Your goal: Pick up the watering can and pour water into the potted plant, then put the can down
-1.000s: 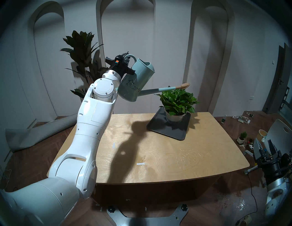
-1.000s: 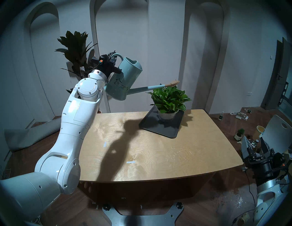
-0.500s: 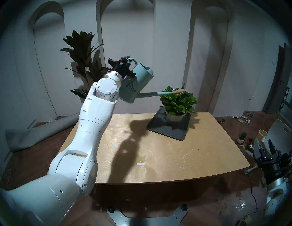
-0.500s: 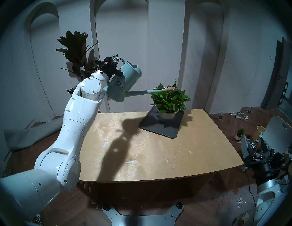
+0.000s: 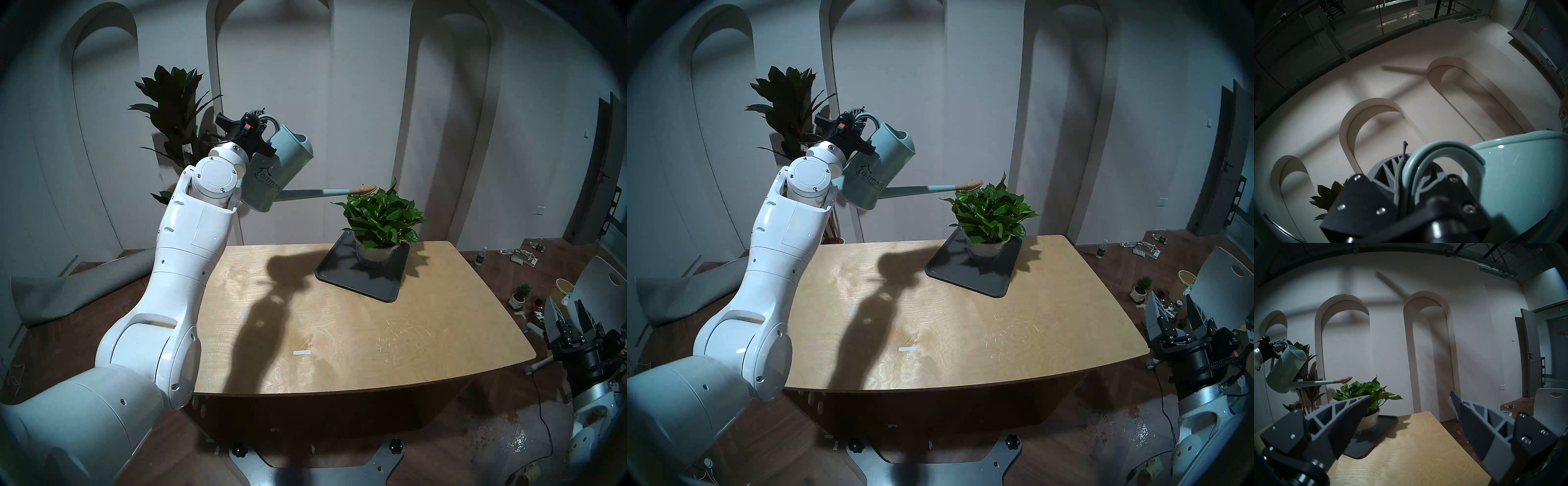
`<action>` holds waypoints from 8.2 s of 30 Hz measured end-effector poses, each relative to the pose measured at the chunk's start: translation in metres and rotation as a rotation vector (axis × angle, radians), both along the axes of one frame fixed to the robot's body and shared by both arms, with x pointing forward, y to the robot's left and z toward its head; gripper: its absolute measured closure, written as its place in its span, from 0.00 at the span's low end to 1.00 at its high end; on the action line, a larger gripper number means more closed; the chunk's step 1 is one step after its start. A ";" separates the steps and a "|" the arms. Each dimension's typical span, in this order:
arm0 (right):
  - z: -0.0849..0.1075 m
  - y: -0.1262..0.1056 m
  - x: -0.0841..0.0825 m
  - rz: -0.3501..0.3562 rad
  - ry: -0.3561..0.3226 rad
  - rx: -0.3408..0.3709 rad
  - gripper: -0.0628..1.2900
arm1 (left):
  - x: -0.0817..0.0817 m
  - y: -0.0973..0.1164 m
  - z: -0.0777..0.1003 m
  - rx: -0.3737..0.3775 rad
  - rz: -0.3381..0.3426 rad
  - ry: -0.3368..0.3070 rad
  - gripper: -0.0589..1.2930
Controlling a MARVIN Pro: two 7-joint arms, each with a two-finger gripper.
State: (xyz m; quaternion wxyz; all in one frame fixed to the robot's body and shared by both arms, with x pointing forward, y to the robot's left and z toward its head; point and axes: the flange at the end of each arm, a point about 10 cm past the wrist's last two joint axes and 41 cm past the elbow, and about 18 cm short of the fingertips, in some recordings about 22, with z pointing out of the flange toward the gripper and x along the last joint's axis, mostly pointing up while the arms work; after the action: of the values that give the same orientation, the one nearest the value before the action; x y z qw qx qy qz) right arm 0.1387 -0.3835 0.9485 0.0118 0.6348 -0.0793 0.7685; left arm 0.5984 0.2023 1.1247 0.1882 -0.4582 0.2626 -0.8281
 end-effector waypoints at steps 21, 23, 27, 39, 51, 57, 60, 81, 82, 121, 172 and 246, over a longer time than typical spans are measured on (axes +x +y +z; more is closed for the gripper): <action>0.000 0.000 0.001 0.003 -0.002 -0.001 0.05 | -0.001 -0.039 0.026 0.083 -0.019 -0.055 0.89; 0.000 0.000 0.001 0.004 -0.003 -0.001 0.05 | -0.001 -0.045 0.029 0.089 -0.026 -0.060 0.89; 0.000 0.000 0.001 0.005 -0.003 -0.001 0.05 | -0.003 -0.058 0.036 0.101 -0.037 -0.075 0.89; 0.000 0.000 0.001 0.007 -0.005 -0.002 0.05 | -0.006 -0.078 0.054 0.112 -0.049 -0.110 0.89; 0.001 0.000 0.001 0.009 -0.006 -0.002 0.05 | -0.003 -0.086 0.065 0.127 -0.040 -0.122 0.89; 0.001 0.000 0.001 0.010 -0.006 -0.003 0.05 | 0.001 -0.081 0.069 0.131 -0.023 -0.122 0.89; 0.001 0.001 0.002 0.010 -0.006 -0.003 0.05 | 0.002 -0.077 0.072 0.130 -0.012 -0.126 0.89; 0.002 0.001 0.002 0.014 -0.008 -0.004 0.05 | -0.005 -0.050 0.117 0.004 -0.022 -0.217 0.89; 0.002 0.001 0.002 0.014 -0.008 -0.005 0.05 | -0.005 -0.049 0.119 -0.017 -0.025 -0.220 0.89; 0.003 0.004 -0.003 0.002 0.002 -0.001 0.05 | -0.017 -0.004 -0.044 -0.815 -0.016 -0.132 0.89; 0.004 0.005 -0.002 0.006 -0.003 -0.003 0.05 | -0.163 0.046 -0.242 -0.905 -0.006 -0.033 0.89; 0.005 0.005 -0.002 0.002 -0.002 -0.005 0.05 | -0.285 0.018 -0.336 -0.562 -0.247 0.196 0.05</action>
State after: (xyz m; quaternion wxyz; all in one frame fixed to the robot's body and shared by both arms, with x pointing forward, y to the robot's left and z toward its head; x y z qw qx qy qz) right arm 0.1366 -0.3785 0.9537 0.0123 0.6341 -0.0769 0.7694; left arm 0.3133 0.2202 0.7890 -0.0738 -0.5344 0.0942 -0.8367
